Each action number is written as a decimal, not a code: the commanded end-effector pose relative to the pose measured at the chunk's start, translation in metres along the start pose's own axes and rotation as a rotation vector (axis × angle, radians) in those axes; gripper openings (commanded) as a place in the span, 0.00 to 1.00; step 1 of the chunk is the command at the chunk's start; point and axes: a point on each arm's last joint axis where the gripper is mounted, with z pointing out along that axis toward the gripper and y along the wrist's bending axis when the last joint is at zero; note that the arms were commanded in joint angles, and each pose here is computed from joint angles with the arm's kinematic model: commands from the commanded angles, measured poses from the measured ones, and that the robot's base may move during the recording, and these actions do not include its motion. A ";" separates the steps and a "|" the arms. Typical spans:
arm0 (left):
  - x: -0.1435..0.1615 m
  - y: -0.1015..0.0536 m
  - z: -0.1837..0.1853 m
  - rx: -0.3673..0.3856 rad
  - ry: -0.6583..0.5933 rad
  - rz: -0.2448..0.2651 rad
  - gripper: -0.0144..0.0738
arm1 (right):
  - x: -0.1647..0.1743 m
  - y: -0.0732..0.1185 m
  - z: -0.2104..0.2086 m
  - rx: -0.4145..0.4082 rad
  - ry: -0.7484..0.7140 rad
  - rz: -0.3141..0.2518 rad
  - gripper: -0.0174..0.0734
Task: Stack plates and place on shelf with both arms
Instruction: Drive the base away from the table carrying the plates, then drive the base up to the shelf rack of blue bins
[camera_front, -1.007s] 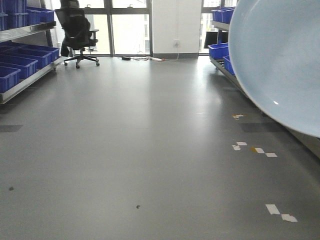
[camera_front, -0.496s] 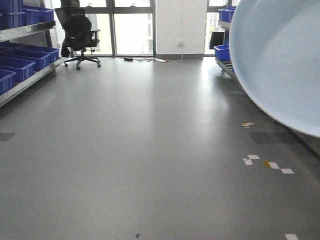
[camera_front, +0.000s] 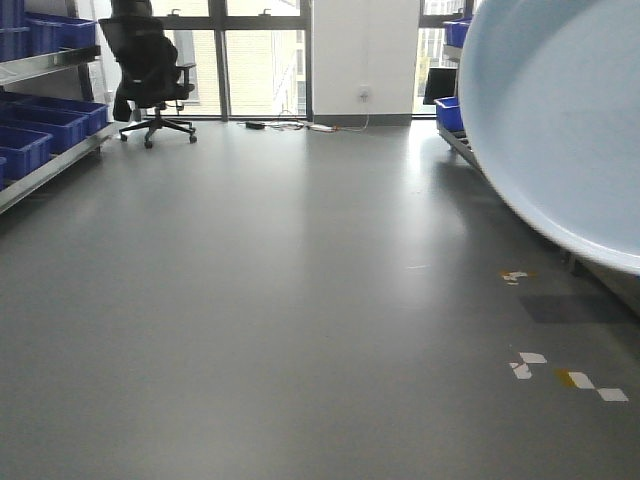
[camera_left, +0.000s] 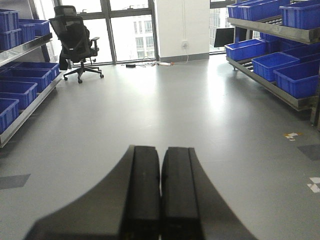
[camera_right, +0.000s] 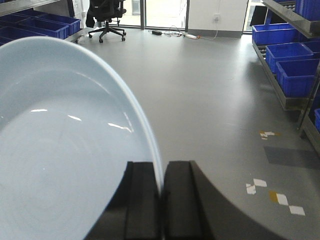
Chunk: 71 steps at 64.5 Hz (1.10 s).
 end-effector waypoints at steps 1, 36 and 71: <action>-0.020 0.002 -0.001 -0.016 -0.118 -0.017 0.26 | -0.020 -0.001 -0.001 0.010 -0.132 0.007 0.25; -0.020 0.002 -0.001 -0.016 -0.118 -0.017 0.26 | -0.020 -0.001 -0.001 0.010 -0.132 0.007 0.25; -0.020 0.002 -0.001 -0.016 -0.118 -0.017 0.26 | -0.020 -0.001 -0.001 0.010 -0.132 0.007 0.25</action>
